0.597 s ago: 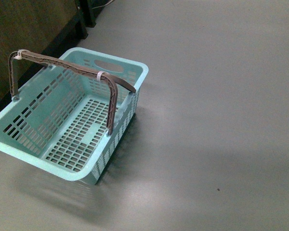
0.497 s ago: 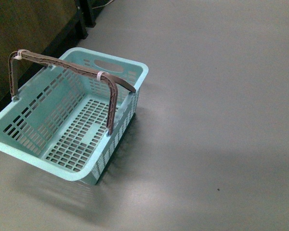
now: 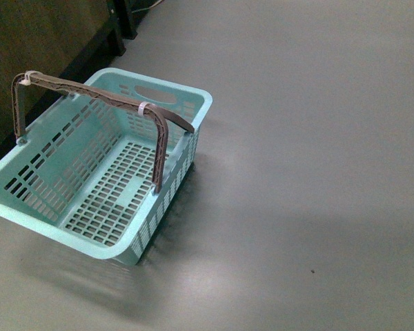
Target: Pick lemon and mango into basket
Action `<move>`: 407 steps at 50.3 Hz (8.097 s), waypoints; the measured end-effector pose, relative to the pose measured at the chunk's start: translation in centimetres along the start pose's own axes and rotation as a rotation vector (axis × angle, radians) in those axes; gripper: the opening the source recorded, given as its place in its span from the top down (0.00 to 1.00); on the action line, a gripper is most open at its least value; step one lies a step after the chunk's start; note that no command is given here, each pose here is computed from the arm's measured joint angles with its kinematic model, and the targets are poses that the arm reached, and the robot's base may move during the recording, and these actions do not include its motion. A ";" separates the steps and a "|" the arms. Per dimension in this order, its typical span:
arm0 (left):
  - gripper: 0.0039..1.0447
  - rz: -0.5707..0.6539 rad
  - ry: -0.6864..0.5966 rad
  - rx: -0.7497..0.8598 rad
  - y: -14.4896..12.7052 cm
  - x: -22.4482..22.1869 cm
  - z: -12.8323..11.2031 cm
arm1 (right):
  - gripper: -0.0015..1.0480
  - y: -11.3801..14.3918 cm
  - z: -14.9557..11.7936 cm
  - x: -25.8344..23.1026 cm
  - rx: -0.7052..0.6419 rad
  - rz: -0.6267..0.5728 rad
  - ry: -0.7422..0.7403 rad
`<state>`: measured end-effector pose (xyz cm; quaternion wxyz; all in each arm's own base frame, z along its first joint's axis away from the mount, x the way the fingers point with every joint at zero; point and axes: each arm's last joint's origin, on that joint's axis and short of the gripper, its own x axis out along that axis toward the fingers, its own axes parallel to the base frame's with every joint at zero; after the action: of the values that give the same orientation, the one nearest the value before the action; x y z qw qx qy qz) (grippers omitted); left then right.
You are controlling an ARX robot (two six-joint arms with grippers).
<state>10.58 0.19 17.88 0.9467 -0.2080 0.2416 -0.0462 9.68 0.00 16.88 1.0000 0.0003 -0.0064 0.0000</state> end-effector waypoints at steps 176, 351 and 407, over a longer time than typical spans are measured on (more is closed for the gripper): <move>0.95 -0.144 -0.083 -1.091 -6.3 4.8 15.5 | 0.08 0.0 0.0 0.0 0.000 0.000 0.000; 0.95 -0.151 -0.085 -1.087 -6.4 4.7 15.6 | 0.08 0.0 0.0 0.0 0.000 -0.002 0.000; 0.95 -0.153 -0.086 -1.088 -6.4 4.6 15.7 | 0.08 0.0 0.0 0.0 0.000 -0.001 0.001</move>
<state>22.20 -0.70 31.03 0.7057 -0.6859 0.1758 0.0253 9.69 0.00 16.88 1.0000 0.0001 -0.0058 -0.0004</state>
